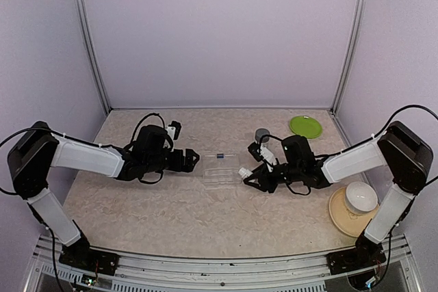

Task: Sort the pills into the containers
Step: Pour the pill into the compartment of the pill container.

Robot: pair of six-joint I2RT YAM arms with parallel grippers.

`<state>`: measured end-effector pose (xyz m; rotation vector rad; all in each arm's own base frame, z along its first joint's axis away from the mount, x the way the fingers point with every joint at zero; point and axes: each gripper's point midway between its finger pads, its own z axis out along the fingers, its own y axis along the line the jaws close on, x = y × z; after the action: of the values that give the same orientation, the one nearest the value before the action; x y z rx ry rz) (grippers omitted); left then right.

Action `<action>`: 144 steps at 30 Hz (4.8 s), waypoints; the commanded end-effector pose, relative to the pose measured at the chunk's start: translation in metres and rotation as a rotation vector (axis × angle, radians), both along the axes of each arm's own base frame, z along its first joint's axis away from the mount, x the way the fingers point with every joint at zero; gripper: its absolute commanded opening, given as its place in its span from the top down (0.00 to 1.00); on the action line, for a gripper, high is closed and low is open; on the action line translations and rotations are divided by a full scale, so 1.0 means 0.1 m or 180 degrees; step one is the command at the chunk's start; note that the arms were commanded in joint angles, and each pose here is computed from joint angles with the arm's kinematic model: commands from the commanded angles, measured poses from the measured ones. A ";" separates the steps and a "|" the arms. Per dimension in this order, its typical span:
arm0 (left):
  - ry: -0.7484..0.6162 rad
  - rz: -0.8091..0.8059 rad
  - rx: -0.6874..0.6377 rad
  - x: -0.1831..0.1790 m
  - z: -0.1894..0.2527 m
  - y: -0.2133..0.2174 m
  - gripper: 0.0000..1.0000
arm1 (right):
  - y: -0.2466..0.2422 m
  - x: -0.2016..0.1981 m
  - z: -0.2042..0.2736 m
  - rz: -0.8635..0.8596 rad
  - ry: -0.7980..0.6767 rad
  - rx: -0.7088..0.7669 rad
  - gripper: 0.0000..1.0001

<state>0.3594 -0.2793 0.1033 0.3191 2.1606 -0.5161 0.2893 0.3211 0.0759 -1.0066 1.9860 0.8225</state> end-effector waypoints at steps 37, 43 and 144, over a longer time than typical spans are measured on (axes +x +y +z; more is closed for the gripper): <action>-0.0046 -0.0361 -0.0214 -0.12 -0.21 -0.20 0.01 | -0.02 0.23 -0.29 -0.0118 0.0406 -0.0556 0.82; -0.0047 -0.0361 -0.0214 -0.11 -0.22 -0.20 0.01 | -0.03 0.23 -0.29 -0.0128 0.0471 -0.0616 0.82; -0.0041 -0.0362 -0.0203 -0.11 -0.21 -0.20 0.01 | 0.04 0.05 -0.32 0.0057 0.0808 -0.1462 0.80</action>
<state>0.3464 -0.2943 0.0797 0.4020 2.1324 -0.6320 0.2973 0.3216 0.0461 -1.1890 2.4477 0.5447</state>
